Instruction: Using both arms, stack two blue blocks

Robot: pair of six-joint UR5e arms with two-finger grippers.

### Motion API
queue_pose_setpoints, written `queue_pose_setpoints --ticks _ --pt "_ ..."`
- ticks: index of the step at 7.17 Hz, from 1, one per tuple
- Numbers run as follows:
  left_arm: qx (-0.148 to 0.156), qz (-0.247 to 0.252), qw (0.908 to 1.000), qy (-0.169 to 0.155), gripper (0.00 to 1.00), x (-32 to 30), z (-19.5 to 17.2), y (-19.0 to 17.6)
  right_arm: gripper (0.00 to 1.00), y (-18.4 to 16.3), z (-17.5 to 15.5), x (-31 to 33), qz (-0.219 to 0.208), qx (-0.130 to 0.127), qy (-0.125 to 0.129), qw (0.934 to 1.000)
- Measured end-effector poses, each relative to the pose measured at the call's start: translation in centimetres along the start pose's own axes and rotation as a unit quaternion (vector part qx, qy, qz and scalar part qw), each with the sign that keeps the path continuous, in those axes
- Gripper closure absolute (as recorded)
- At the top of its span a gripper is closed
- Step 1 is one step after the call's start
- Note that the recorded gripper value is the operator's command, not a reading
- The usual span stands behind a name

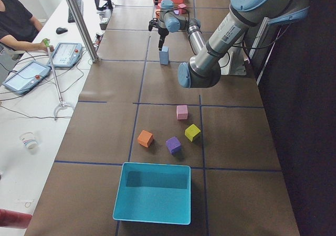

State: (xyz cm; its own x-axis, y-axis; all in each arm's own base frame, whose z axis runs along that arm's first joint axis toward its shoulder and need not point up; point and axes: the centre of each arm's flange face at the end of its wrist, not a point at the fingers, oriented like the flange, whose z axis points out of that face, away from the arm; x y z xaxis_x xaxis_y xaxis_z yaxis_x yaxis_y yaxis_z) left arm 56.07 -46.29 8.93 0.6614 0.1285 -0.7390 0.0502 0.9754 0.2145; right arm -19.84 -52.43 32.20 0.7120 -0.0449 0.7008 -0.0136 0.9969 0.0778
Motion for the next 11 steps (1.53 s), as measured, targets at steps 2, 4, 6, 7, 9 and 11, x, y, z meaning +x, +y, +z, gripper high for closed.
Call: queue_pose_setpoints --ticks 2,4,6,7,9,11 --pt "0.016 0.000 0.9999 -0.003 0.00 -3.4 -2.3 -0.8 0.00 0.1 0.0 0.5 -0.002 0.000 0.001 1.0000" --pt "0.009 0.035 0.9994 0.000 0.00 -12.1 -4.5 -3.1 0.00 0.0 -0.4 3.9 -0.020 0.000 0.009 0.9998" --pt "-0.029 0.084 0.9959 0.020 0.00 -26.5 -7.1 -4.4 0.00 0.0 -1.1 10.4 -0.048 -0.006 0.013 0.9988" --pt "-0.040 0.109 0.9931 0.017 0.00 -34.4 -8.1 -4.1 0.00 0.2 -1.2 14.7 -0.058 -0.014 0.009 0.9982" --pt "-0.053 0.136 0.9893 0.001 0.00 -49.1 -10.2 -3.0 0.00 0.8 -1.6 23.8 -0.070 -0.024 -0.018 0.9971" --pt "-0.054 0.097 0.9937 -0.010 0.00 -61.2 -12.8 -1.3 0.00 1.7 -2.8 30.1 -0.071 -0.015 -0.025 0.9971"
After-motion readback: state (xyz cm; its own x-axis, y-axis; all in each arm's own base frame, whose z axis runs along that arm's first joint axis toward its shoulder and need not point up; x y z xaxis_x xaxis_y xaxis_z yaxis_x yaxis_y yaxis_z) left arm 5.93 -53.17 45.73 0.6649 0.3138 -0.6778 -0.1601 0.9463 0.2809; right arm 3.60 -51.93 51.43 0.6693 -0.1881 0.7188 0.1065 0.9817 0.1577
